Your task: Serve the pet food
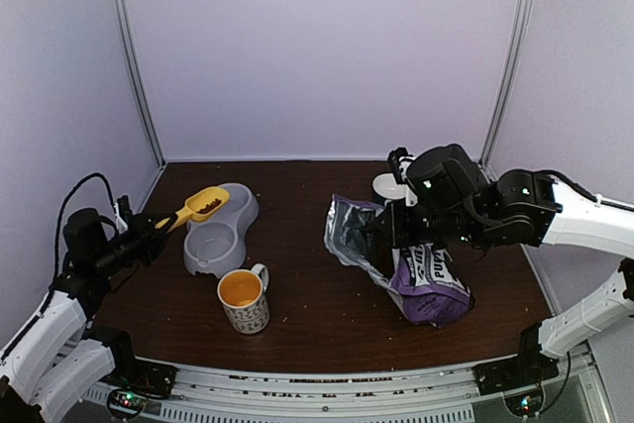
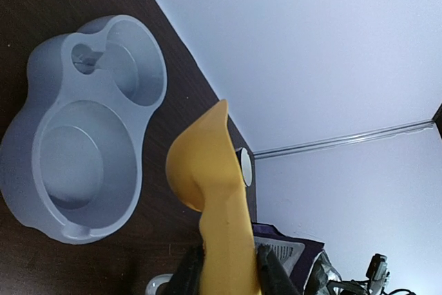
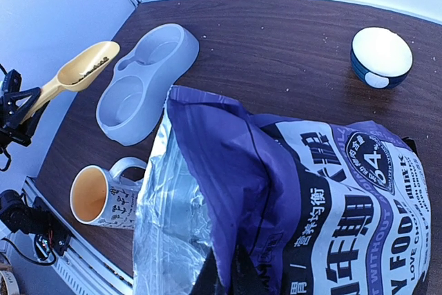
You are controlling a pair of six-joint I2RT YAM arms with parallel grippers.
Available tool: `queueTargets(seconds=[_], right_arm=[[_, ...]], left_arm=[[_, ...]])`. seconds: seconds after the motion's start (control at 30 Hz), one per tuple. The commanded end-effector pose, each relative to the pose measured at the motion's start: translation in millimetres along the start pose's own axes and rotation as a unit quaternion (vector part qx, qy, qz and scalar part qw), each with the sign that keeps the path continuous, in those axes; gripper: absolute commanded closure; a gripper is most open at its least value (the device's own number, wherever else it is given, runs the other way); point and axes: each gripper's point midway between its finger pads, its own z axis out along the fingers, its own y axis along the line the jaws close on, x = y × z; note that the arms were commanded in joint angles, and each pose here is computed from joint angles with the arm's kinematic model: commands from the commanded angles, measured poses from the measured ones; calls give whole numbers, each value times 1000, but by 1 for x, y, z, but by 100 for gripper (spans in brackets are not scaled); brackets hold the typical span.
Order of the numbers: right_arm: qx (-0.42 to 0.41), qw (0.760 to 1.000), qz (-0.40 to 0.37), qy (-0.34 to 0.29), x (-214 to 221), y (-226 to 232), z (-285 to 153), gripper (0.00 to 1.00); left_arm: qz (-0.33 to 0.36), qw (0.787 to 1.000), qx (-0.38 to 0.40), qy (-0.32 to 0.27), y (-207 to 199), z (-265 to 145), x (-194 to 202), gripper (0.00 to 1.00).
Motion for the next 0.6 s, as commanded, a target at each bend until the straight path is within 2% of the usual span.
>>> queueTargets(seconds=[0.0,0.4,0.57], right_arm=[[13,1000,11,-25,-13,-10,-9,100],[10,1000,13,-26,-13,-10,-9,100],[11,999,15,-26,-12,-11,-9,100]], left_arm=[[14,999,-4,-31,4,0,-13,100],[2,997,-53,-47,29,15,-34,100],[35,996,-69,-44,24,23,-48,100]])
